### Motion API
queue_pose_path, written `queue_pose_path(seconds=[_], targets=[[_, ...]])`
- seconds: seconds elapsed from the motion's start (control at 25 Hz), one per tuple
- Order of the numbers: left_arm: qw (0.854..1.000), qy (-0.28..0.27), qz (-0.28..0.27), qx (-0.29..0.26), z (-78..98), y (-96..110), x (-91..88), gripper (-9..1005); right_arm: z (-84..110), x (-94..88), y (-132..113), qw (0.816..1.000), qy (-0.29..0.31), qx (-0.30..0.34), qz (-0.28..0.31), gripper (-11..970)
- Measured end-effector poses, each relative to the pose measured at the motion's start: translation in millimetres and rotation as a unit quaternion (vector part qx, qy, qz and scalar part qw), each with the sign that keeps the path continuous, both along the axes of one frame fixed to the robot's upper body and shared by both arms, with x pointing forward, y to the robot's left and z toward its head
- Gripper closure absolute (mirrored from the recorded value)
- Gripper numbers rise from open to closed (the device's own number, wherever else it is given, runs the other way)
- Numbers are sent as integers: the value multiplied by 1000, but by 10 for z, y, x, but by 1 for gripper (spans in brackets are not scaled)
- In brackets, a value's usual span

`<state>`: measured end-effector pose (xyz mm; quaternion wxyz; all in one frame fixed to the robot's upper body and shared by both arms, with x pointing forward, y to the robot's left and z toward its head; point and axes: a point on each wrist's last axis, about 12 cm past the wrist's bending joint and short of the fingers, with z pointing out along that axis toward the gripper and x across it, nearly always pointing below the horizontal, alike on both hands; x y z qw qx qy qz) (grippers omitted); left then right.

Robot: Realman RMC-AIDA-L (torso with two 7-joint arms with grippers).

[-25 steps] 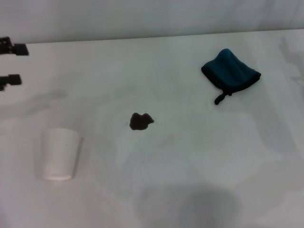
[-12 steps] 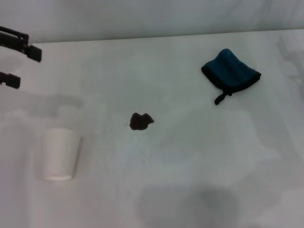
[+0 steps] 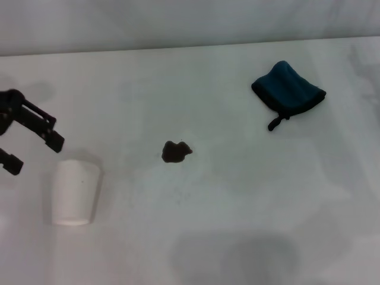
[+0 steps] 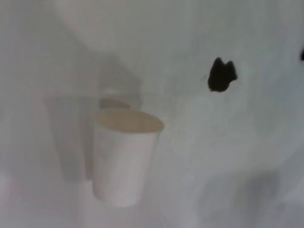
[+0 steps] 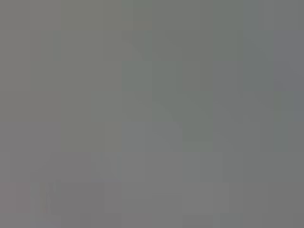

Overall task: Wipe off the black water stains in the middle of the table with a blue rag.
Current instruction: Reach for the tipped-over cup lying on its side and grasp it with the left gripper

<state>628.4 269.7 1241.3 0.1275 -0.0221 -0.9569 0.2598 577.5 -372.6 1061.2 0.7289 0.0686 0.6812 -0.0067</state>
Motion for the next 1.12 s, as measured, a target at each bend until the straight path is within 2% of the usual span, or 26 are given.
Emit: queue_pose_path(seconds=[0.36, 0.64, 1.12], targets=[[997, 16, -31, 66, -105, -171, -14, 135, -19, 27, 26, 1000, 10, 5, -1, 88], [994, 10, -46, 101, -320, -285, -35, 137, -30, 22, 32, 1000, 12, 7, -2, 88], [993, -5, -44, 108, -552, -364, -57, 260, -48, -3, 16, 1000, 14, 9, -5, 89]])
